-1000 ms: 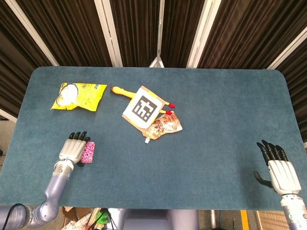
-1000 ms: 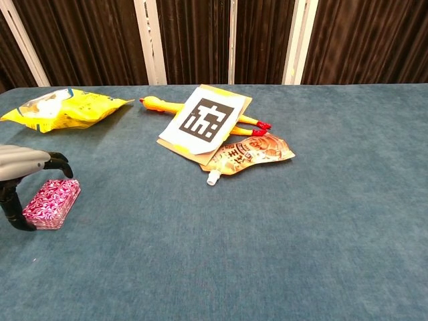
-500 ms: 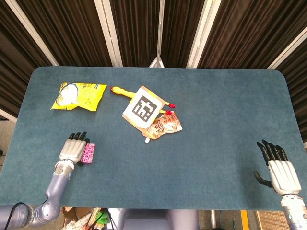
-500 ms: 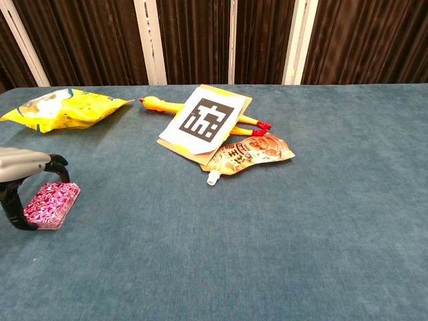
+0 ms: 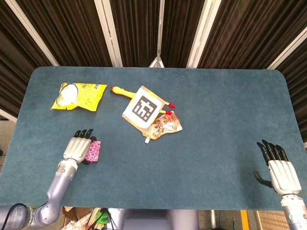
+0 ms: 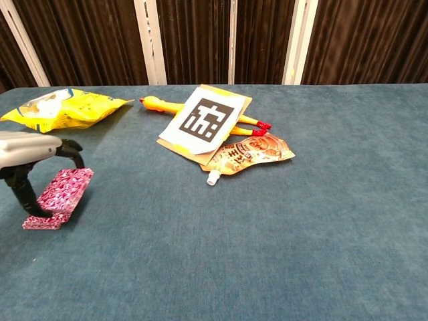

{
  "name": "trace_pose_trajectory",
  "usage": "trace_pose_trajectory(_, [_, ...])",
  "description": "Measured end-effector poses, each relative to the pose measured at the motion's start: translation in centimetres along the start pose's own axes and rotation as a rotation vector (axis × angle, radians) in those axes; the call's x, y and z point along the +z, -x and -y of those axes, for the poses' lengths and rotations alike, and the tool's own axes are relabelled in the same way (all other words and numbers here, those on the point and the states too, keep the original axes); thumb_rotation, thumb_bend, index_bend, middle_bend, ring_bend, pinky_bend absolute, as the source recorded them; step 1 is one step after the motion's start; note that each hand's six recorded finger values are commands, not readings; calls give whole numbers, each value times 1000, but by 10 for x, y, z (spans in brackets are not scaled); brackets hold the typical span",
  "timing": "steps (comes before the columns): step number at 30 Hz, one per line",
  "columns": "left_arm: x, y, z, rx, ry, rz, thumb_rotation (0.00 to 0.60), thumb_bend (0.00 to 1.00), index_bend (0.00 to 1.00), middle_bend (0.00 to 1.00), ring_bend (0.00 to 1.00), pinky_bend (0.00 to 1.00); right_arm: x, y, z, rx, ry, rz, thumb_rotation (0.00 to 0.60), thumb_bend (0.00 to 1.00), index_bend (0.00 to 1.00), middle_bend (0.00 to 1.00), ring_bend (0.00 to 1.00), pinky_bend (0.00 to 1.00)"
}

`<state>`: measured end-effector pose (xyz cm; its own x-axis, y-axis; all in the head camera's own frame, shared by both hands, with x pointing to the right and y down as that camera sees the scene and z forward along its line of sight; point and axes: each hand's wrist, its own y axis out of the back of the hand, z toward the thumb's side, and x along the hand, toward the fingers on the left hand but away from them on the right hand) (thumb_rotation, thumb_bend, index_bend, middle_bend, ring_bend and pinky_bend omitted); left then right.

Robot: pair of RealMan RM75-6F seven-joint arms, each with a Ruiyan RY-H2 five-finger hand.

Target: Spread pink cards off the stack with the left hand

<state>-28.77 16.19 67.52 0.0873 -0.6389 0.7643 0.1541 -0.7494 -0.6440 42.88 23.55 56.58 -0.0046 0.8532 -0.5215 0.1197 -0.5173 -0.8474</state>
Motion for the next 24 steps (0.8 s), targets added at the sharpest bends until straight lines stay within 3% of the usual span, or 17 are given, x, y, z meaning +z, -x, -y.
trace_pose_trajectory(10, [43,-11,0,-13,-25,45,600,410,391,0,0,0,-1,1,-1,4,13,3,600,363,0,0,0,19])
trace_pose_trajectory(21, [81,-22,11,-42,-69,55,600,245,46,0,0,0,-1,0,0,7,21,0,600,362,0,0,0,19])
trace_pose_trajectory(24, [81,-22,10,-37,-67,47,600,239,11,0,0,0,-1,0,-1,6,20,-3,600,362,0,0,0,19])
